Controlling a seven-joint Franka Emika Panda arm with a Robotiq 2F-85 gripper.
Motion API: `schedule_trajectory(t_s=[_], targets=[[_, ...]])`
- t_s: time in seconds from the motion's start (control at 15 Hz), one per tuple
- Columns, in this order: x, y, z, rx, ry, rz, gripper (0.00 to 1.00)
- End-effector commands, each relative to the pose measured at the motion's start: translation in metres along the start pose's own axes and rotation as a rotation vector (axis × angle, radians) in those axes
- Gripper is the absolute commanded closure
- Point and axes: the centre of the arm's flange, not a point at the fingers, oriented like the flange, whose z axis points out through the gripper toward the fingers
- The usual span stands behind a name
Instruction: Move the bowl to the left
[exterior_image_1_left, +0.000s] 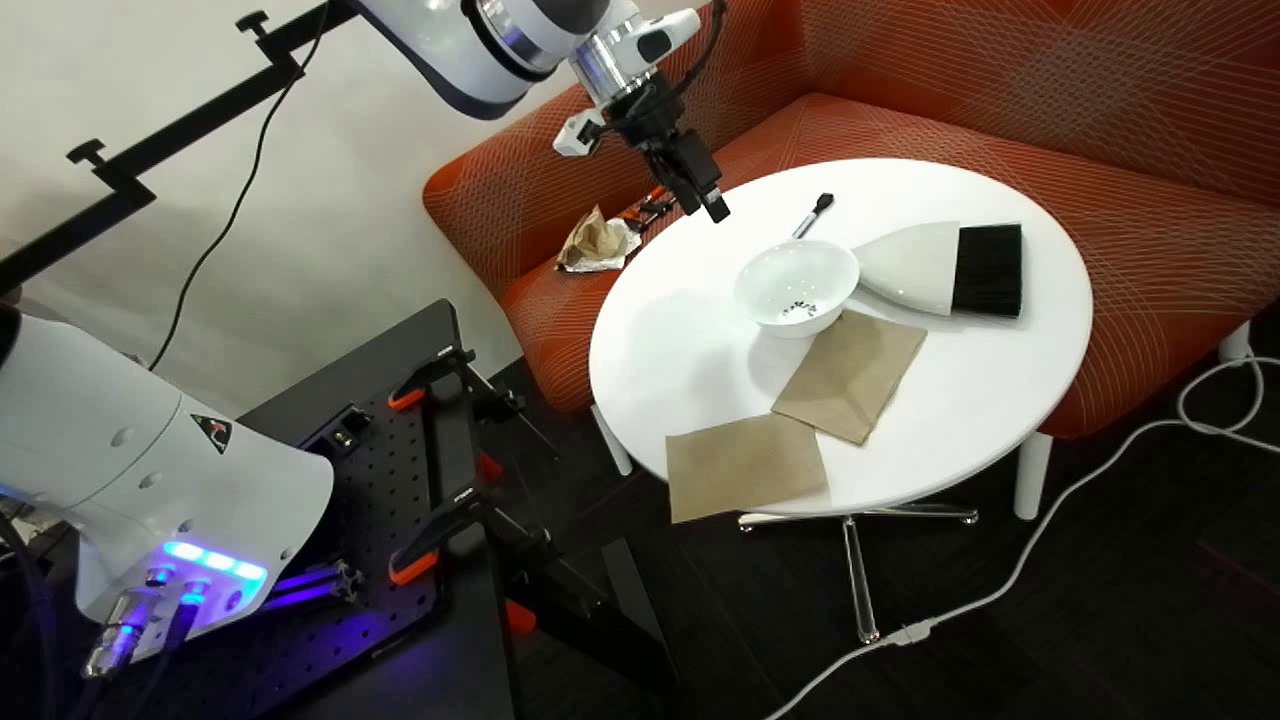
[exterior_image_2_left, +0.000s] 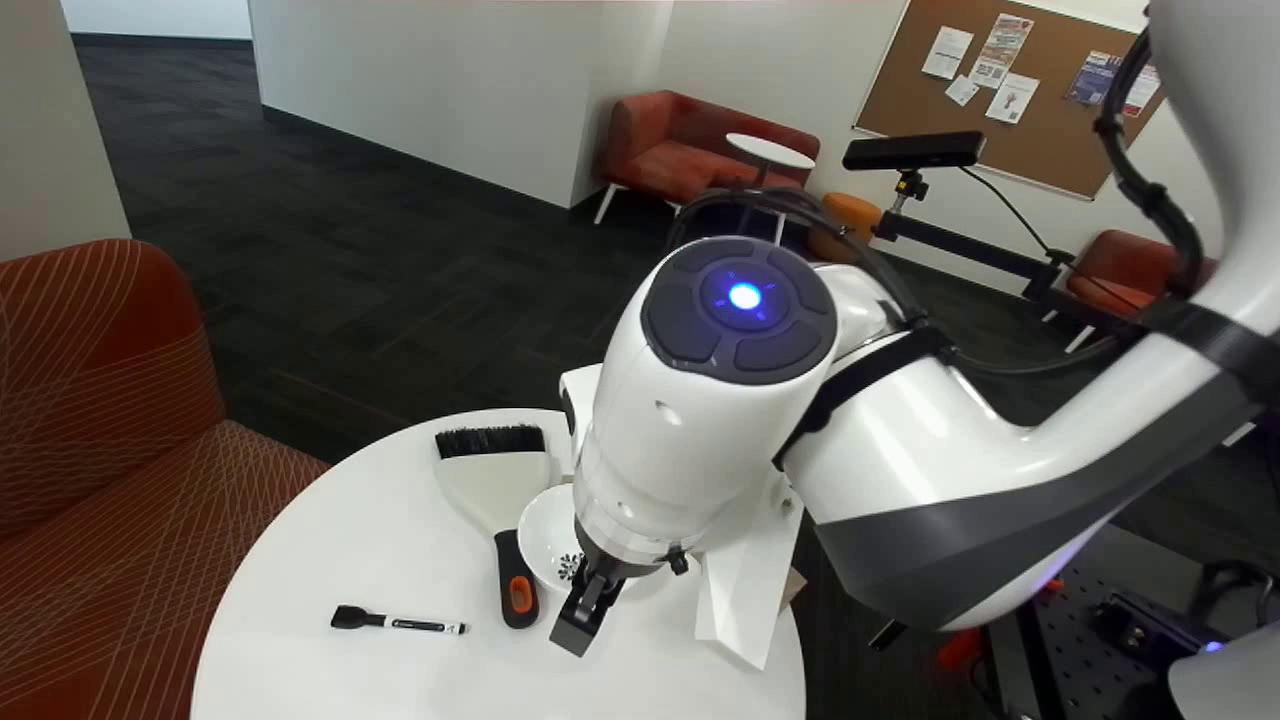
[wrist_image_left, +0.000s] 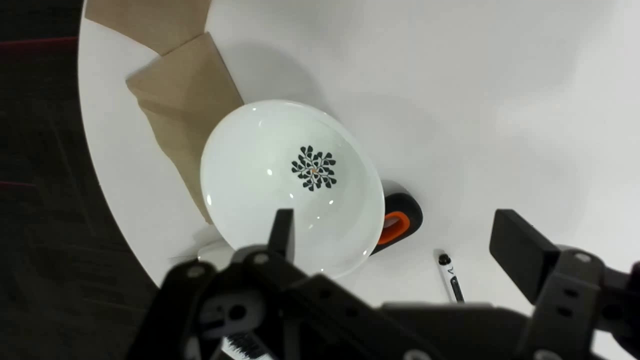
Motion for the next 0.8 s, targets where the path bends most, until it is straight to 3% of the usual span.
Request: schedule_trajectory(t_s=[0.0,0.73], targets=[[0.008,-0.009,0.021,-0.015,0.018,-0.035,0.00],[0.015,-0.019,0.070,-0.051,-0.001,-0.058,0.00]])
